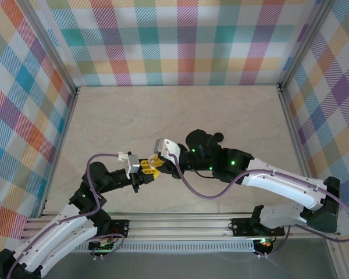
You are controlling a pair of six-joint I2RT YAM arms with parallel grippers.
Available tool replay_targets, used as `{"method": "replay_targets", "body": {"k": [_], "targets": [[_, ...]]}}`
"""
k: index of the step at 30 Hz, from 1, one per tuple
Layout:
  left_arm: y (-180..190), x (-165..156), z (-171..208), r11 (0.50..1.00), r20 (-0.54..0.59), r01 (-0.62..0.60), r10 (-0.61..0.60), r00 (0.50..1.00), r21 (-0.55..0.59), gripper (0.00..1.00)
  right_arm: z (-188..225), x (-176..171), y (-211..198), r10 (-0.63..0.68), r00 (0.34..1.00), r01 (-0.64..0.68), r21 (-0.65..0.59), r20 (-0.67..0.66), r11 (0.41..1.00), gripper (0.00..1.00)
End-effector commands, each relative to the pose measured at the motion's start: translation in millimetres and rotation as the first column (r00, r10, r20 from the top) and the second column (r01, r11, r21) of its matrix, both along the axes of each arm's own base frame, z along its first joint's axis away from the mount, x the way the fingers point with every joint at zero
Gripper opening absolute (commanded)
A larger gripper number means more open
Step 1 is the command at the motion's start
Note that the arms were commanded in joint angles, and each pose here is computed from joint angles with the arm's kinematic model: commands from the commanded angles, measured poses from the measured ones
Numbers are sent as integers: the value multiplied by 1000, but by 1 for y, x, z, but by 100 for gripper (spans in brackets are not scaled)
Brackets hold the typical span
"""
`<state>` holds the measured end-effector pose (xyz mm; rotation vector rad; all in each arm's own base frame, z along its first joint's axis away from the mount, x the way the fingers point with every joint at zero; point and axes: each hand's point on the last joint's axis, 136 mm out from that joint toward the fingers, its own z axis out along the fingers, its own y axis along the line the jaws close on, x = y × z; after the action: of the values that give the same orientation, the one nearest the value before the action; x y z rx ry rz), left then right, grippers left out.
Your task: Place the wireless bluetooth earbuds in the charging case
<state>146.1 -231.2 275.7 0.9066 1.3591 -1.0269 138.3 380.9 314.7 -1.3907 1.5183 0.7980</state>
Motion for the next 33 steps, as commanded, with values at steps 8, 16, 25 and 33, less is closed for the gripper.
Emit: {"method": "replay_targets", "body": {"k": [8, 16, 25, 33], "targets": [[3, -2, 29, 998, 111, -16, 22, 994, -54, 0, 12, 0, -6, -13, 1000, 13, -4, -6, 1000, 33], [0, -2, 17, 1000, 68, 2, 0, 998, -22, 0, 53, 20, -27, -159, 985, 163, 58, -69, 985, 32], [-1, -5, 17, 1000, 49, 22, -21, 999, -13, 0, 19, 63, -32, -287, 775, 254, -138, -563, 957, 45], [-6, -4, 17, 999, 41, 41, -41, 998, 7, 0, 5, 44, -7, -126, 624, 83, -95, -771, 992, 49]]}}
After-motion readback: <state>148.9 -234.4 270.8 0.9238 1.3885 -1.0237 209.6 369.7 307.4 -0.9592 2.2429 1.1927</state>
